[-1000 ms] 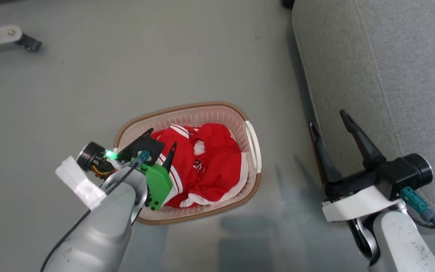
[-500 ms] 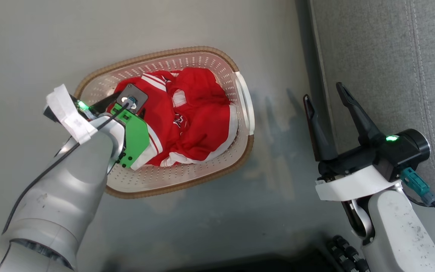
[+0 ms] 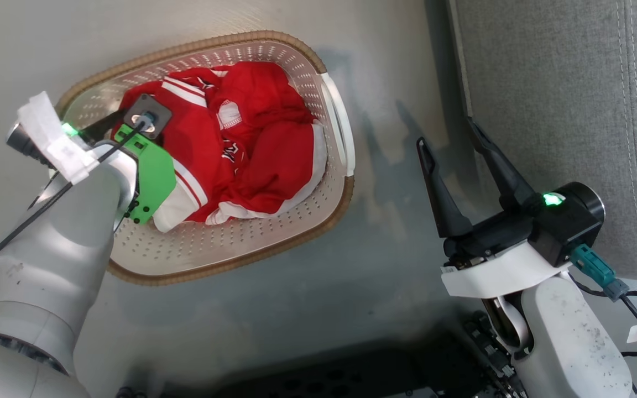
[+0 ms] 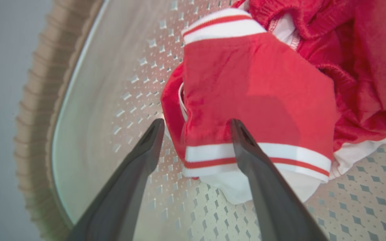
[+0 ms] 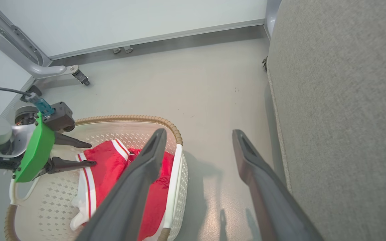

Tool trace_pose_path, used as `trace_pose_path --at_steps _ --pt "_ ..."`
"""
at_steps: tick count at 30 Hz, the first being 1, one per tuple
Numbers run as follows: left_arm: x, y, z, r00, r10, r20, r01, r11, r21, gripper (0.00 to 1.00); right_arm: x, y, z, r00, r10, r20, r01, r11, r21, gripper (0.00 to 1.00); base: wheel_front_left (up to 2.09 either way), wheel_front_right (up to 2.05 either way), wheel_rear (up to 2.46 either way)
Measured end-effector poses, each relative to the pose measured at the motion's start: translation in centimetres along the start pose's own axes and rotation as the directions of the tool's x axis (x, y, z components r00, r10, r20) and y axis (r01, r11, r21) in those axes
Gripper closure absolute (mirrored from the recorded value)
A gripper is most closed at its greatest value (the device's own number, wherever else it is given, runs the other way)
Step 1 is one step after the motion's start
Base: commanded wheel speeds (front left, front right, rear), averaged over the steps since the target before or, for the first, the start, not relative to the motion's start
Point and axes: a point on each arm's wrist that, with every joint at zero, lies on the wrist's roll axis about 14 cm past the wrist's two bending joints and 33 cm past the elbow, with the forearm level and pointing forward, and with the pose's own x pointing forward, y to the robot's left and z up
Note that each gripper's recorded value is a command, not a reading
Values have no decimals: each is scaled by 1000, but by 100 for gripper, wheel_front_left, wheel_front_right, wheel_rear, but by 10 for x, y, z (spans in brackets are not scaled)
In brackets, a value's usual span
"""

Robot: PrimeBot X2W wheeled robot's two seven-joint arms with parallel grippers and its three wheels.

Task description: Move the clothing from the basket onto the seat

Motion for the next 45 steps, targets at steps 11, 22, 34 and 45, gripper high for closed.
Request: trace_pose_path --at_steps 11,22,34,45 --pt "19 -38 -10 992 -111 -51 107 991 -83 0 0 -6 -14 999 -15 -32 15 1000 16 0 0 0 0" --pt "24 -55 -19 979 -196 -52 192 979 -74 0 6 -8 -18 1000 -16 -27 17 999 36 0 0 0 0" --pt "42 -41 -33 992 -98 -73 101 994 30 0 -1 -18 -21 998 -46 -43 47 998 38 0 0 0 0" --pt "44 -18 -43 993 9 -114 0 997 77 0 -1 -17 -26 997 -43 -56 46 998 50 0 0 0 0"
